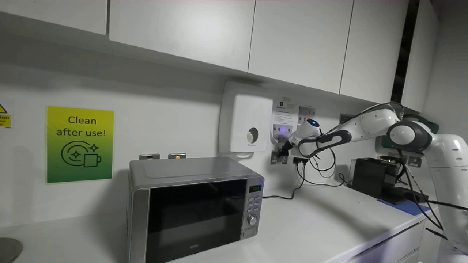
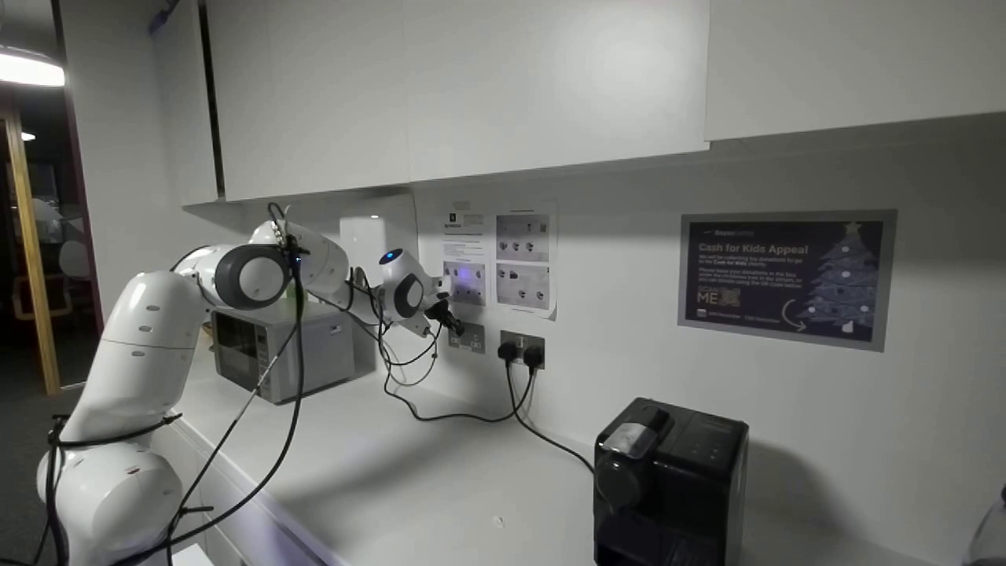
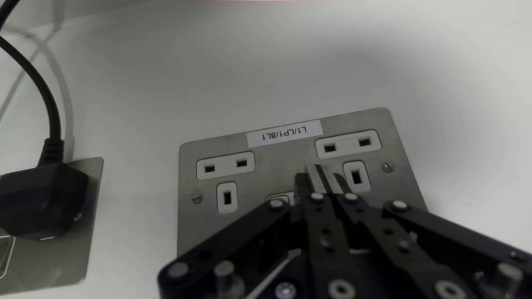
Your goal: Flip the switch of the socket on the left
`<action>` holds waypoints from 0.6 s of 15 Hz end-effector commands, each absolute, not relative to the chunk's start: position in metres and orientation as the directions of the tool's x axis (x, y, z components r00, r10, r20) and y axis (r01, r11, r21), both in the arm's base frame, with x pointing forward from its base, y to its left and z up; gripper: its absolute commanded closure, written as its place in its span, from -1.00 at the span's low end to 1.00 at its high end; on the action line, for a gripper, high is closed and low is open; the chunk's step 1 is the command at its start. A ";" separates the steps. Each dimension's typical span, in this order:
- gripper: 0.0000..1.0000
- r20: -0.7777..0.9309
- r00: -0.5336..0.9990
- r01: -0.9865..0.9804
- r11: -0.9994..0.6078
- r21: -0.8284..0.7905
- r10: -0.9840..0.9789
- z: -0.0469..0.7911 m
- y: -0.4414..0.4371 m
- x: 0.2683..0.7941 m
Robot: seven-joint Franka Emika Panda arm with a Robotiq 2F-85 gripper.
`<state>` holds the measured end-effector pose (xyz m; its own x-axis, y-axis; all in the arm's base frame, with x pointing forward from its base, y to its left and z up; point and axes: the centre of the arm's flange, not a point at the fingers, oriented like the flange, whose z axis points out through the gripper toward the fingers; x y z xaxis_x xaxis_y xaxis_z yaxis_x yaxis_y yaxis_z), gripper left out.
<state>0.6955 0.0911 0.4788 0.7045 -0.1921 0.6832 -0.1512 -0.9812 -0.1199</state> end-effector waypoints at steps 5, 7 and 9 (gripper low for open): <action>1.00 0.666 0.724 -0.163 -0.983 -0.089 -0.180 0.485 0.092 0.710; 1.00 0.651 0.744 -0.138 -0.988 -0.072 -0.151 0.487 0.090 0.700; 1.00 0.635 0.766 -0.105 -0.994 -0.030 -0.100 0.486 0.088 0.693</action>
<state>0.6985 0.0923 0.4755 0.7392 -0.1622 0.6537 -0.1431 -0.9862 -0.0828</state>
